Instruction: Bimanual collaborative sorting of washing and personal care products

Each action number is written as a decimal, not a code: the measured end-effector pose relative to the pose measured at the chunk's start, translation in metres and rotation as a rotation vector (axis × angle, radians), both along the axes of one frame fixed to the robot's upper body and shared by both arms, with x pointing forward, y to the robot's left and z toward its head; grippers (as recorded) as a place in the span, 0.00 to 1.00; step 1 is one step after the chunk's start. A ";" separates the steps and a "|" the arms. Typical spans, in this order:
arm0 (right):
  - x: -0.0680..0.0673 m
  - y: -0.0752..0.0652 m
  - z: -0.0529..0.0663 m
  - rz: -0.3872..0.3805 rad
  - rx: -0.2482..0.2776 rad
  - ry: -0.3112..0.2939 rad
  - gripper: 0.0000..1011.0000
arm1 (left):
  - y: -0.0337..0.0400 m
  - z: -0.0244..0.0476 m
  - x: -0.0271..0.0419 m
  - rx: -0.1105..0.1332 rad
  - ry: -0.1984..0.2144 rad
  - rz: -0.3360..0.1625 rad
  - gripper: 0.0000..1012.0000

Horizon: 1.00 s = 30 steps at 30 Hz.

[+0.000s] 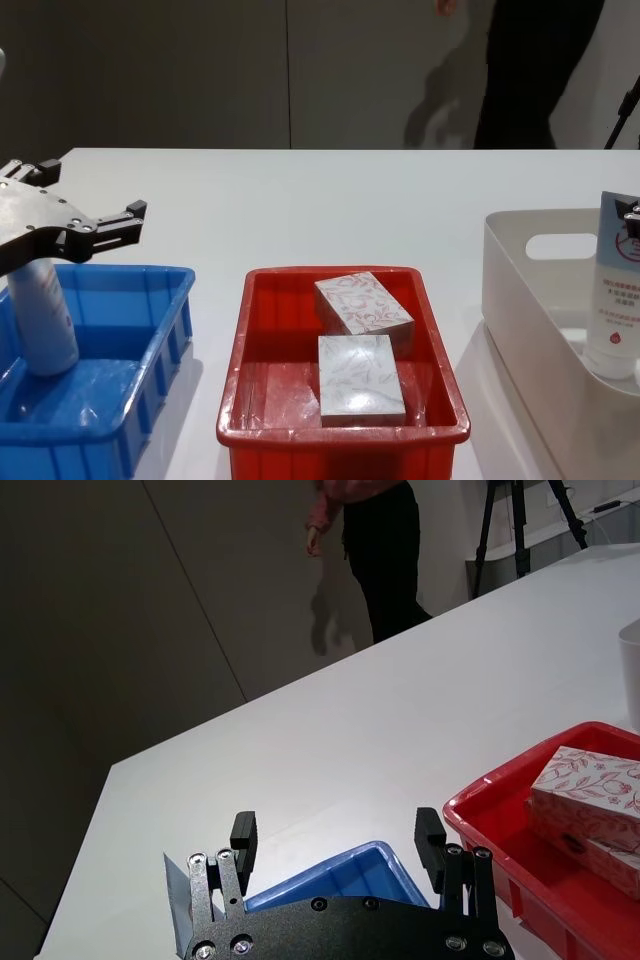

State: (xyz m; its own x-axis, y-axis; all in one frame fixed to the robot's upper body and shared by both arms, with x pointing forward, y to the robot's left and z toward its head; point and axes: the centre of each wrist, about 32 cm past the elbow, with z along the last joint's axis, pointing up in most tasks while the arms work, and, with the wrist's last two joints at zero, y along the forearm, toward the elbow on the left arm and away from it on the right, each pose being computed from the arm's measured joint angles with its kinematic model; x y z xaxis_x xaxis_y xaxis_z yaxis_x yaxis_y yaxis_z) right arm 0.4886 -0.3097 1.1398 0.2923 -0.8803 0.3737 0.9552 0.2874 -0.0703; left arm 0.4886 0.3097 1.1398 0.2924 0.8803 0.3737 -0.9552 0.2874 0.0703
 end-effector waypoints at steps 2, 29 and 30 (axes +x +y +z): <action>0.000 0.000 0.000 0.000 0.000 0.000 0.99 | 0.0000 0.0000 0.0000 0.000 0.000 0.000 0.99; 0.000 0.000 0.000 0.000 0.000 0.000 0.99 | 0.0000 0.0000 0.0000 0.000 0.000 0.000 0.99; 0.000 0.000 0.000 0.000 0.000 0.000 0.99 | 0.0000 0.0000 0.0000 0.000 0.000 0.000 0.99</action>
